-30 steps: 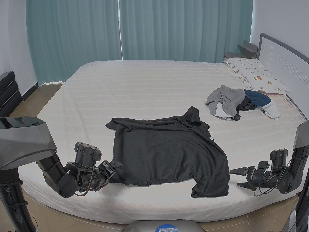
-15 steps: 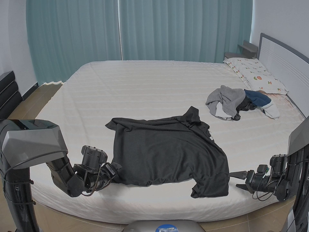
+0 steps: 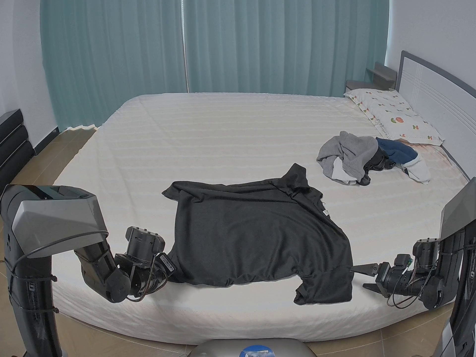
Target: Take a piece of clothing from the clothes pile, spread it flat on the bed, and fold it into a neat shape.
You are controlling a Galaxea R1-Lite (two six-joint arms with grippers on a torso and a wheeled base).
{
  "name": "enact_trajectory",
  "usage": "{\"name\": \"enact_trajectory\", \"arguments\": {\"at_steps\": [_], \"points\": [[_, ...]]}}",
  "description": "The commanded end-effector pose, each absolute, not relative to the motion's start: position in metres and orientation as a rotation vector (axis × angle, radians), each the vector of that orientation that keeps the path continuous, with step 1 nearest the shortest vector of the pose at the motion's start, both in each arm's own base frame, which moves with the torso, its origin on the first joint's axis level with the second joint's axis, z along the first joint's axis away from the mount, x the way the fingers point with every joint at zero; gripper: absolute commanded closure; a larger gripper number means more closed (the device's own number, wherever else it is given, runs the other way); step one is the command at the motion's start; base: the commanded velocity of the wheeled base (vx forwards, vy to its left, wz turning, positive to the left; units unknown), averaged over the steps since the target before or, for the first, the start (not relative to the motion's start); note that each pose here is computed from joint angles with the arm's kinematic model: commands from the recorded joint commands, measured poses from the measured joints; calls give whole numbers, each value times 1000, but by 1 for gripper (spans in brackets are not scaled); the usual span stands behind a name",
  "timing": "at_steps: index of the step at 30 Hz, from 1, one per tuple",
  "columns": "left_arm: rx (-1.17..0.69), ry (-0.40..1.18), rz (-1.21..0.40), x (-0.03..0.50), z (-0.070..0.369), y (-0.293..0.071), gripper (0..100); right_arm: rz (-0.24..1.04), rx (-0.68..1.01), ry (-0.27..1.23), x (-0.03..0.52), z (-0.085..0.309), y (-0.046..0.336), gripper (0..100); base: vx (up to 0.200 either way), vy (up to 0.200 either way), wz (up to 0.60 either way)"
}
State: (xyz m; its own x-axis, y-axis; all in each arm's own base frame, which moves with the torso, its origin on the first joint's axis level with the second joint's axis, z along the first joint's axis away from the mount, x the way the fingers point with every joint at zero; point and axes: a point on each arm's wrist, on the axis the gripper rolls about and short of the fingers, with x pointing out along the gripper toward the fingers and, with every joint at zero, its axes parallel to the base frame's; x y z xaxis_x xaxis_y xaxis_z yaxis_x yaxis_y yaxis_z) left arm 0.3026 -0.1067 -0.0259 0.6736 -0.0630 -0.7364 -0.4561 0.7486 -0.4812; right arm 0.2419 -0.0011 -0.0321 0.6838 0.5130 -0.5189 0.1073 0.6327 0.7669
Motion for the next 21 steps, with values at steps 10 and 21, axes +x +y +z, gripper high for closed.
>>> {"name": "enact_trajectory", "arguments": {"at_steps": [10, 21], "points": [[-571, 816, 236, 280, 11, -85, 100, 195, 751, 690, 276, -40, 28, 0, 0, 0, 0], [-483, 872, 252, 266, 16, -78, 100, 138, 694, 636, 306, -49, 47, 0, 0, 0, 0]]}}
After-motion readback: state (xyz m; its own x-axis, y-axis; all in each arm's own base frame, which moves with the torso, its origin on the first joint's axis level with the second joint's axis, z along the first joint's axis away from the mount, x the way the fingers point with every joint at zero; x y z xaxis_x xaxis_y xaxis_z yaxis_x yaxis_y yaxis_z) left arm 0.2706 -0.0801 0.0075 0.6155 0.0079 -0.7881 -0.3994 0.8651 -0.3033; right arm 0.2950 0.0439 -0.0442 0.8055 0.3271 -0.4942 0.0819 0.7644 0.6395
